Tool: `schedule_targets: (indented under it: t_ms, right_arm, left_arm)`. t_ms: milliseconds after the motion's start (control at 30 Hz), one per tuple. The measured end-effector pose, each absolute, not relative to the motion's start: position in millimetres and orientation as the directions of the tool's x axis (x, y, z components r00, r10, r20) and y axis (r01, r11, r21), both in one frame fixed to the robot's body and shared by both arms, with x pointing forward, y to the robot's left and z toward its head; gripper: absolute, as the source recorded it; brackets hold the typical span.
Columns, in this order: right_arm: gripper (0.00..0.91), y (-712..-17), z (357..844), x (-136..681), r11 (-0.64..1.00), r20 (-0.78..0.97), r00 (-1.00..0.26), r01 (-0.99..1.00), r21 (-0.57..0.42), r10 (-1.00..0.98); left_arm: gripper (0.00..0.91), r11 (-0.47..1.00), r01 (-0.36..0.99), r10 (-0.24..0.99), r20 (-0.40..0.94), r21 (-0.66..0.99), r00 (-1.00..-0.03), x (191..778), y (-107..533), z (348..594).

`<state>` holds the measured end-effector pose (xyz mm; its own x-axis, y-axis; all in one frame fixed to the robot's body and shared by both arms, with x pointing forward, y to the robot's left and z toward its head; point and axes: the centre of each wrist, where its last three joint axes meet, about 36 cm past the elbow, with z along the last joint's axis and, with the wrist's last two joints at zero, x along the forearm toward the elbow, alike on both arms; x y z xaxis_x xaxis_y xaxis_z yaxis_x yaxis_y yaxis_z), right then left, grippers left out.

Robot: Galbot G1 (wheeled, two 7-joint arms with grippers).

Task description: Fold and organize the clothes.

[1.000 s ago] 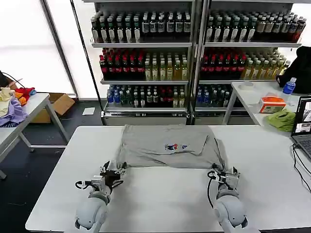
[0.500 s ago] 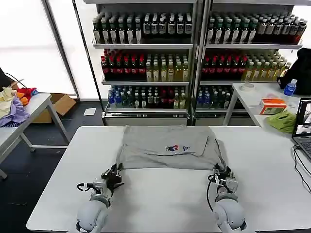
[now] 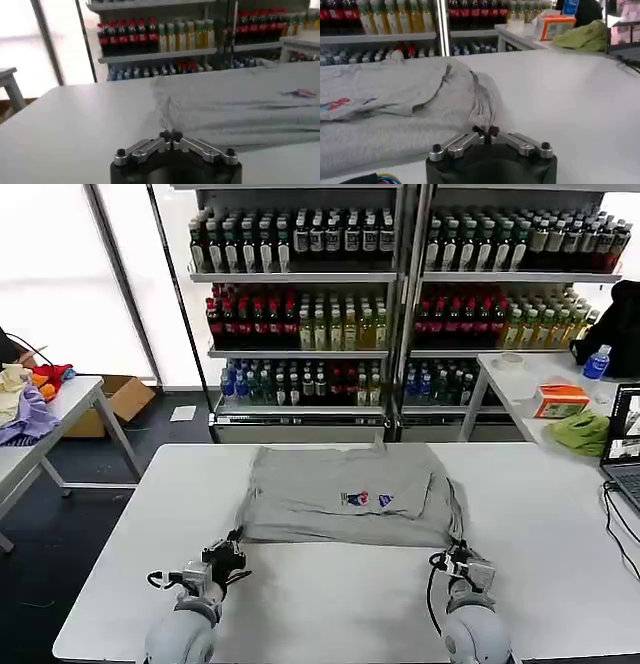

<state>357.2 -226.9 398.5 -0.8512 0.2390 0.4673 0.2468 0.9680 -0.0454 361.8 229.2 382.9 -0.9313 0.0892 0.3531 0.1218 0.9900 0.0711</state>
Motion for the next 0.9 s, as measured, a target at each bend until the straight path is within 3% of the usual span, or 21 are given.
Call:
schedule_targets:
  t_ms: [300, 600, 633, 667, 767, 800, 833, 867, 900]
  right_arm:
    - [0.0, -222.8, 422.0, 288.9, 0.963, 0.445, -0.855, 0.254, -0.086, 0.265]
    - [0.0, -235.6, 416.7, 228.0, 0.937, 0.498, -0.794, 0.301, -0.176, 0.349]
    - [0.363, -235.3, 417.1, 223.7, 0.935, 0.502, -0.789, 0.304, -0.182, 0.354]
    - [0.907, -235.0, 417.5, 219.5, 0.933, 0.505, -0.785, 0.307, -0.187, 0.359]
    - [0.907, -233.4, 419.7, 207.6, 0.929, 0.512, -0.775, 0.313, -0.198, 0.37]
    - [0.907, -232.7, 420.9, 204.0, 0.927, 0.512, -0.773, 0.316, -0.201, 0.374]
    - [0.907, -232.3, 422.0, 201.2, 0.926, 0.512, -0.771, 0.319, -0.204, 0.378]
    - [0.907, -231.9, 423.4, 198.7, 0.924, 0.51, -0.77, 0.322, -0.206, 0.383]
    - [0.907, -231.8, 425.2, 196.6, 0.921, 0.508, -0.769, 0.328, -0.208, 0.388]
  left_arm:
    - [0.01, 0.985, 0.158, 0.124, 0.346, 0.071, -0.93, 287.1, 228.0, 419.7]
    - [0.01, 0.982, 0.184, 0.145, 0.455, 0.042, -0.878, 213.6, 222.1, 421.8]
    - [0.0, 0.982, 0.186, 0.147, 0.463, 0.039, -0.874, 209.0, 221.2, 421.9]
    - [0.01, 0.982, 0.187, 0.148, 0.471, 0.036, -0.869, 205.1, 220.3, 421.8]
    - [0.05, 0.983, 0.183, 0.144, 0.493, 0.032, -0.858, 195.7, 218.3, 421.4]
    - [0.353, 0.982, 0.185, 0.146, 0.498, 0.029, -0.855, 192.3, 217.0, 422.3]
    - [0.715, 0.982, 0.187, 0.149, 0.502, 0.025, -0.852, 189.1, 215.5, 423.4]
    - [0.907, 0.982, 0.188, 0.151, 0.507, 0.022, -0.849, 186.3, 214.1, 424.3]
    - [0.907, 0.982, 0.19, 0.155, 0.511, 0.017, -0.845, 183.4, 212.4, 425.7]
